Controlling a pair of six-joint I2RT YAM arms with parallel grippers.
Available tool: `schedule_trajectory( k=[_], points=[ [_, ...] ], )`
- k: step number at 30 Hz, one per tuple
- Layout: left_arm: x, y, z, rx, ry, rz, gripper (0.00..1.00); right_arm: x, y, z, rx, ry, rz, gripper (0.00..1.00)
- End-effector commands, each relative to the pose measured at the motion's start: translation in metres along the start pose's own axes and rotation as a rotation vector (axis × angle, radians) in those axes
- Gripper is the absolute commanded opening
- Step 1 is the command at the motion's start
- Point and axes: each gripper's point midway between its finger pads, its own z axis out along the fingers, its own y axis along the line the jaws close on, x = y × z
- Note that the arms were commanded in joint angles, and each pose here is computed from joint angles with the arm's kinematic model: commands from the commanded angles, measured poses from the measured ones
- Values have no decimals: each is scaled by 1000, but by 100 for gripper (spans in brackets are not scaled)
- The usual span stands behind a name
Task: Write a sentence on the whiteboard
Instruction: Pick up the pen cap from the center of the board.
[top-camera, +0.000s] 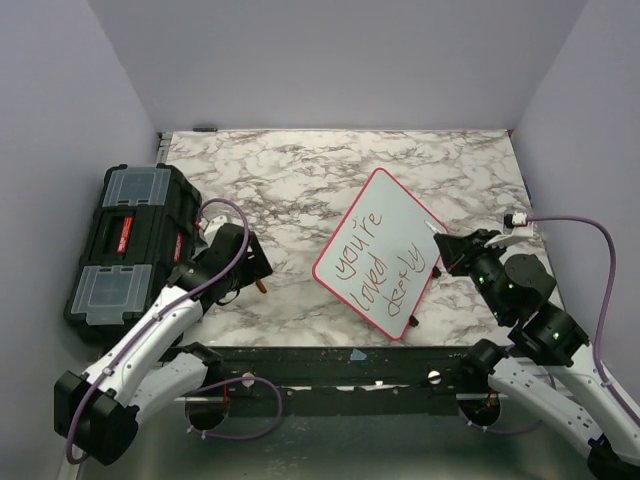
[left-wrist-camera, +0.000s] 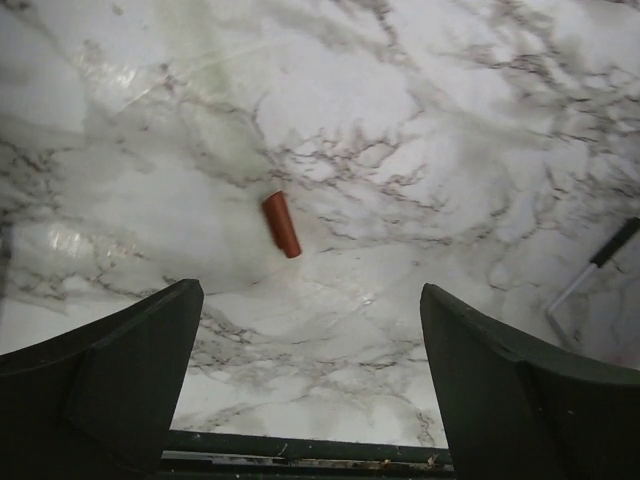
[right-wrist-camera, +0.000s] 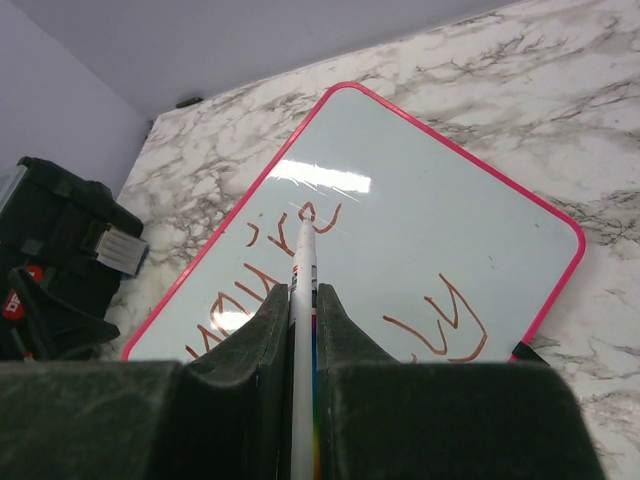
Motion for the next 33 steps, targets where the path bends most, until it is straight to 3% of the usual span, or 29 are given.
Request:
schedule_trajectory(
  k=[1, 19, 33],
  points=[
    [18, 43, 17, -208, 18, -153, 87, 2, 6, 3, -28, 5, 4, 1],
    [57, 42, 80, -286, 175, -183, 66, 5, 5, 2, -28, 12, -2, 1],
    [58, 41, 88, -338, 213, -159, 36, 7, 7, 4, -38, 16, -3, 1]
  ],
)
